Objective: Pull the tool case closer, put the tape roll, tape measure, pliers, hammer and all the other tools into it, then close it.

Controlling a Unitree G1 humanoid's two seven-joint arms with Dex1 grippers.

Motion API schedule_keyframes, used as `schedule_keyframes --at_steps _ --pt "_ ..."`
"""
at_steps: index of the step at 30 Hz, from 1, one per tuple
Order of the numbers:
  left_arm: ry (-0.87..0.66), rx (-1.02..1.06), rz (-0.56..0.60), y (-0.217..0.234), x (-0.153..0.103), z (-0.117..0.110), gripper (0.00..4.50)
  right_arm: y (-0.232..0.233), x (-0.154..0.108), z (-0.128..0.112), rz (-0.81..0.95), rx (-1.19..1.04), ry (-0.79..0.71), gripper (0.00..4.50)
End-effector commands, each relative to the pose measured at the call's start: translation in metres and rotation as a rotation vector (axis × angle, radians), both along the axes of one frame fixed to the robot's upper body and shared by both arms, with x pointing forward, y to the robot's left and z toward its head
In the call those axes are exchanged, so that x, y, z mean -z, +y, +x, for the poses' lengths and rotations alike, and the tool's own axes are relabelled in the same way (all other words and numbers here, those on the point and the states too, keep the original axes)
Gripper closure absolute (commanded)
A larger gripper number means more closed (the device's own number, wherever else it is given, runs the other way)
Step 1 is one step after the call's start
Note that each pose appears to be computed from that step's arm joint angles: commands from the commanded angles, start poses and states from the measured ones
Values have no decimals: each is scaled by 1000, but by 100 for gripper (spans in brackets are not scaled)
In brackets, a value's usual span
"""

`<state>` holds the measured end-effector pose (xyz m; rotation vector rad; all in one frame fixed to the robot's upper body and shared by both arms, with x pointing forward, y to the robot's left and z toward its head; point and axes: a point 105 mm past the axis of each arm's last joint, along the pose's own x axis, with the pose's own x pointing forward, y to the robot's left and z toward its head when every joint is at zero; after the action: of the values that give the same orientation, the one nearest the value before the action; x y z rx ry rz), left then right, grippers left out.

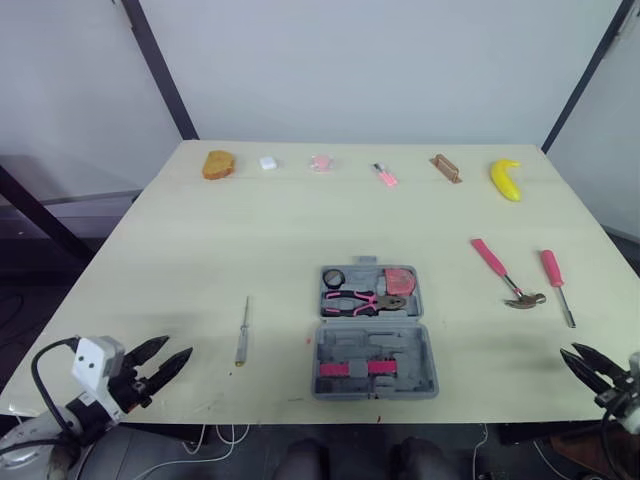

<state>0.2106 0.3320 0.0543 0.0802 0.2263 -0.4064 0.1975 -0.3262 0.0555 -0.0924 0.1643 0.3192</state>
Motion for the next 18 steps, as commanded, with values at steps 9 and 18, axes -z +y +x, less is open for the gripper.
schedule_keyframes --at_steps 9,18 --pt "-4 -129 2 23 -5 -34 0 -56 -11 -56 7 223 -31 6" --pt "-20 -94 -5 10 -8 -30 0 -57 -13 -52 3 210 -35 6"
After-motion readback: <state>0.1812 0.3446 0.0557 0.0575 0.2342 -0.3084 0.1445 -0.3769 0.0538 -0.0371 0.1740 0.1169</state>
